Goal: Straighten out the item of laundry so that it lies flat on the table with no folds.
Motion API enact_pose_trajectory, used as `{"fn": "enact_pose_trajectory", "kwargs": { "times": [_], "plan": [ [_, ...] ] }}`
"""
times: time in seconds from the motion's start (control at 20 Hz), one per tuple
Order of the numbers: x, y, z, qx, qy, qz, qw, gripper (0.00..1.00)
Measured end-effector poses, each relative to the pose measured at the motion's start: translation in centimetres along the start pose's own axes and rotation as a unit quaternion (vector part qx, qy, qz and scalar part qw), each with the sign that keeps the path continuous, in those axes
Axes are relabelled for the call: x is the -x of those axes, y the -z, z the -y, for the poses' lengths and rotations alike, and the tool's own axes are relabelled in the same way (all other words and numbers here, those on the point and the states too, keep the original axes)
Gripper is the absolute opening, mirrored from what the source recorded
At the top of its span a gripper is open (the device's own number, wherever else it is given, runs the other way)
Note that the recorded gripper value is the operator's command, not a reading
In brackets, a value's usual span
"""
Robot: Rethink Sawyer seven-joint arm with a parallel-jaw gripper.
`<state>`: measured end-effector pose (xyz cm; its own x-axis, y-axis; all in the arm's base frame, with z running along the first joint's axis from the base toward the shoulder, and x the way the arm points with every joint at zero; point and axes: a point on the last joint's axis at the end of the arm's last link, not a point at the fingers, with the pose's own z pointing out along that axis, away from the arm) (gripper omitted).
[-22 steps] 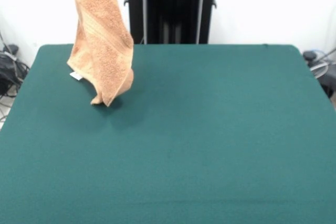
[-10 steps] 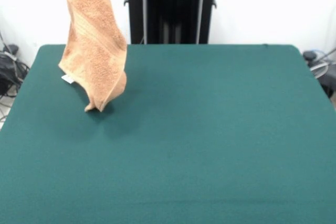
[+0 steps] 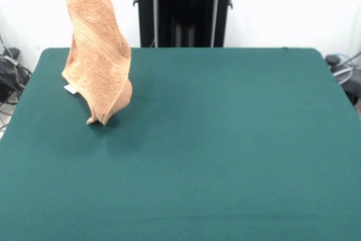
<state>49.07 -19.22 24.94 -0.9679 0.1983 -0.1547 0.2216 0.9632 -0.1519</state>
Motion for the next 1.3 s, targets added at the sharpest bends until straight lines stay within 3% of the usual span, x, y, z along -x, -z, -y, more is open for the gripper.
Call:
{"fn": "enact_pose_trajectory", "kwargs": {
  "times": [0.7, 1.3],
  "plan": [
    [2.0, -0.8, 0.2, 0.012, 0.002, -0.015, 0.9998, 0.0],
    [5.7, -0.9, 2.1, 0.013, -0.006, -0.024, 0.9996, 0.0]
  ]
}}
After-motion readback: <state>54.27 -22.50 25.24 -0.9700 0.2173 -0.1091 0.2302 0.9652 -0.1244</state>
